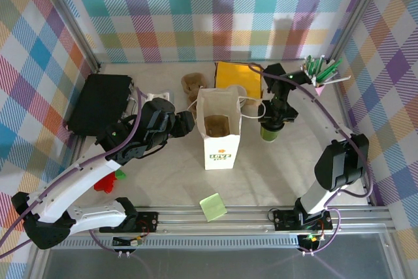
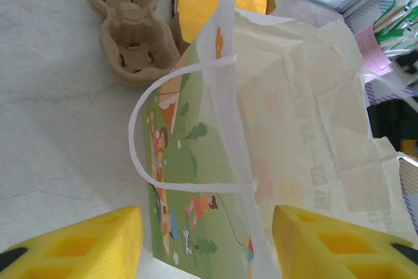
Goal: Pack the takeout coffee
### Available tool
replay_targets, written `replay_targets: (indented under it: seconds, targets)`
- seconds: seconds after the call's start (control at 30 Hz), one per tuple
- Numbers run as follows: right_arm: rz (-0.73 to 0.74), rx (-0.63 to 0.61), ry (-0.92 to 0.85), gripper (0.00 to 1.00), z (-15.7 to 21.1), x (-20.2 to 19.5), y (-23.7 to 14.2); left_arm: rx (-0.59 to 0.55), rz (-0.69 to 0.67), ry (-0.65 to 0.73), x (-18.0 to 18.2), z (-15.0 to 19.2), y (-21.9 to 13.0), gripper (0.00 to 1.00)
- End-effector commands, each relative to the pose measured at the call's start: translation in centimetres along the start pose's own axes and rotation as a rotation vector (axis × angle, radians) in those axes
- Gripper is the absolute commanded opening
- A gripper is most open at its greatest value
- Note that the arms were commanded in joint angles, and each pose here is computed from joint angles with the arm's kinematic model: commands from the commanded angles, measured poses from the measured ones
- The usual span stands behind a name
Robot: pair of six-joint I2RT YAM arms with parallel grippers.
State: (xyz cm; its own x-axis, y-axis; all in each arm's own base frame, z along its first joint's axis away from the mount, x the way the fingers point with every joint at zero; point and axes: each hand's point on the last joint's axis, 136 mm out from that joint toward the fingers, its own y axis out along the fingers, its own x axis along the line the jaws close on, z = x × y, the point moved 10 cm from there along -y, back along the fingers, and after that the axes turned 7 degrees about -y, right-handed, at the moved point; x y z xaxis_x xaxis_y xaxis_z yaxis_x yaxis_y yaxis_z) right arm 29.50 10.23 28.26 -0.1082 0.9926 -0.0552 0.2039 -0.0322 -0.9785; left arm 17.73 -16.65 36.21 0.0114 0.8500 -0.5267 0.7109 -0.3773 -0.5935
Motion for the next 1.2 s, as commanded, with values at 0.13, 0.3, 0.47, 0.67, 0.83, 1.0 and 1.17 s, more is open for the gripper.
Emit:
replay_targets:
  seconds: [0.13, 0.3, 0.47, 0.67, 0.83, 1.0, 1.17]
  targets:
    - [0.03, -0.076, -0.03, 0.67, 1.9, -1.1, -8.3, 0.005, 0.05, 0.006, 0.1, 0.0, -0.6, 0.54]
    - [0.029, -0.168, -0.03, 0.65, 2.2, -1.3, -12.3, 0.015, 0.057, -0.002, 0.3, 0.3, -0.5, 0.52]
    - [0.01, -0.229, -0.037, 0.64, 2.5, -1.1, -15.0, 0.016, 0.063, -0.011, 0.5, 0.5, -0.7, 0.52]
    - [-0.005, -0.282, -0.054, 0.63, 1.8, -0.1, -17.1, 0.025, 0.059, -0.018, 0.8, 1.0, -0.5, 0.51]
    - [-0.041, -0.31, -0.079, 0.62, 0.9, 1.4, -18.1, 0.04, 0.071, -0.017, 0.8, 1.6, -0.2, 0.49]
    - [-0.097, -0.341, -0.114, 0.62, 0.9, 3.5, -18.6, 0.068, 0.079, -0.009, 0.5, 2.2, 0.4, 0.48]
    - [-0.183, -0.366, -0.175, 0.61, 1.1, 5.9, -19.2, 0.071, 0.085, -0.007, 0.4, 2.5, 0.5, 0.47]
